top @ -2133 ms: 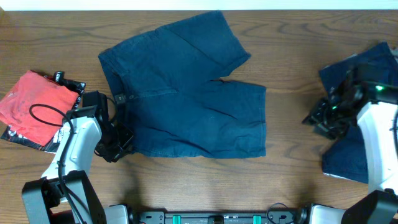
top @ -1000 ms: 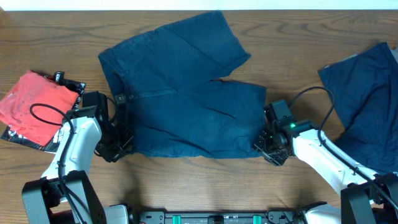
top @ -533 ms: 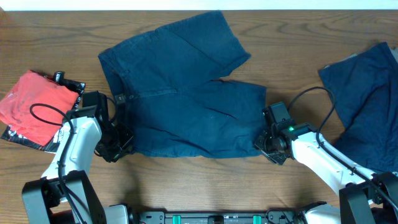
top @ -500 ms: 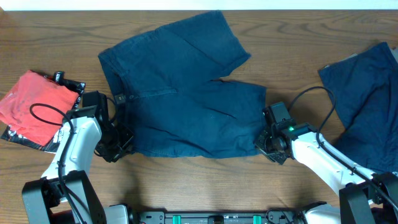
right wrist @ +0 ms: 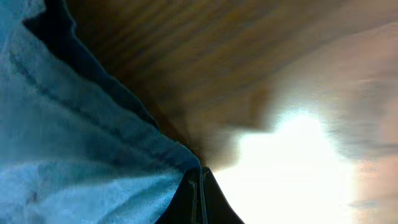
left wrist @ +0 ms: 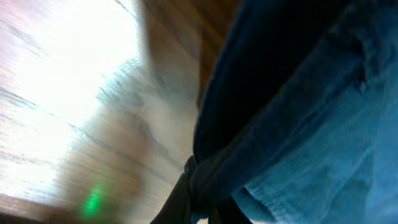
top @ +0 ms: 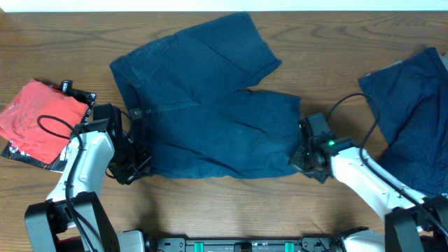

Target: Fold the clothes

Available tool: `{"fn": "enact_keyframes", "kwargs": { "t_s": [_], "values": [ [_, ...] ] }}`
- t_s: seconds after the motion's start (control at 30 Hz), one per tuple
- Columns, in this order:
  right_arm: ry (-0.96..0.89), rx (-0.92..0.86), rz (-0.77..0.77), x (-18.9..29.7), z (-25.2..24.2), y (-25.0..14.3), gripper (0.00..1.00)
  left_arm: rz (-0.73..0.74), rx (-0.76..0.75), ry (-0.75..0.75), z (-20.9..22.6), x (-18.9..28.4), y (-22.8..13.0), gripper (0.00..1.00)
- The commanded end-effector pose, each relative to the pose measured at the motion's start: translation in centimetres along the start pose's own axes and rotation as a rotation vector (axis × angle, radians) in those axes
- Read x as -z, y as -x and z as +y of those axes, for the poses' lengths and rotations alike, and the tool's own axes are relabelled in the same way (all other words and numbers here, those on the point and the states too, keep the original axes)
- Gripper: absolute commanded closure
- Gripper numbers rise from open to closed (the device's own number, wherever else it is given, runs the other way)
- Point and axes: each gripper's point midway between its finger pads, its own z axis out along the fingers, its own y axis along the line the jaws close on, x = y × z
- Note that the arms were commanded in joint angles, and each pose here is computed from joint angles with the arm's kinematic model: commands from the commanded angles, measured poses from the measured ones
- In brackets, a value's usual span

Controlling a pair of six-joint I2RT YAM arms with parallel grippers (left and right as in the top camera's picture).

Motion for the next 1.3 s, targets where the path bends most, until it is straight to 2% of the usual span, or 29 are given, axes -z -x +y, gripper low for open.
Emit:
{"fn": "enact_keyframes", "kwargs": {
  "t_s": [0.0, 0.1, 0.3, 0.4, 0.63, 0.7, 0.87, 0.93, 1.07, 1.27],
  "values": [
    [0.042, 0.033, -0.135, 4.2, 0.9, 4.2, 0.99, 0.058, -0.138, -0.06, -1.7, 0.4, -1.7, 0.94],
    [0.038, 0.031, -0.215, 8.4, 0.0, 6.4, 0.99, 0.114, -0.213, -0.025, -2.0, 0.3, -4.0, 0.94],
    [0.024, 0.004, -0.361, 16.5, -2.2, 8.4, 0.99, 0.148, -0.41, 0.024, -3.0, 1.4, -9.0, 0.94],
    [0.029, 0.01, -0.435, 19.9, -3.1, 8.9, 0.99, 0.124, -0.502, 0.023, -3.3, 2.4, -11.6, 0.94],
    [0.062, 0.057, -0.58, 26.0, -3.3, 10.1, 0.99, -0.005, -0.583, -0.082, -3.4, 5.4, -15.1, 0.94],
    [0.09, 0.094, -0.62, 27.1, -2.4, 10.9, 0.99, -0.096, -0.573, -0.133, -3.8, 6.4, -14.6, 0.94],
    [0.238, 0.263, -0.687, 28.2, 2.7, 13.4, 0.99, -0.481, -0.495, -0.257, -6.6, 10.5, -9.9, 0.93],
    [0.249, 0.272, -0.696, 27.7, 3.9, 14.5, 0.99, -0.606, -0.487, -0.299, -8.2, 12.2, -8.1, 0.94],
    [0.278, 0.322, -0.672, 25.3, 7.1, 16.5, 0.99, -0.722, -0.456, -0.319, -10.6, 13.4, -5.5, 0.94],
    [0.319, 0.408, -0.671, 20.8, 12.7, 19.5, 0.99, -0.793, -0.171, -0.152, -10.0, 11.0, -0.4, 0.94]
  ]
}}
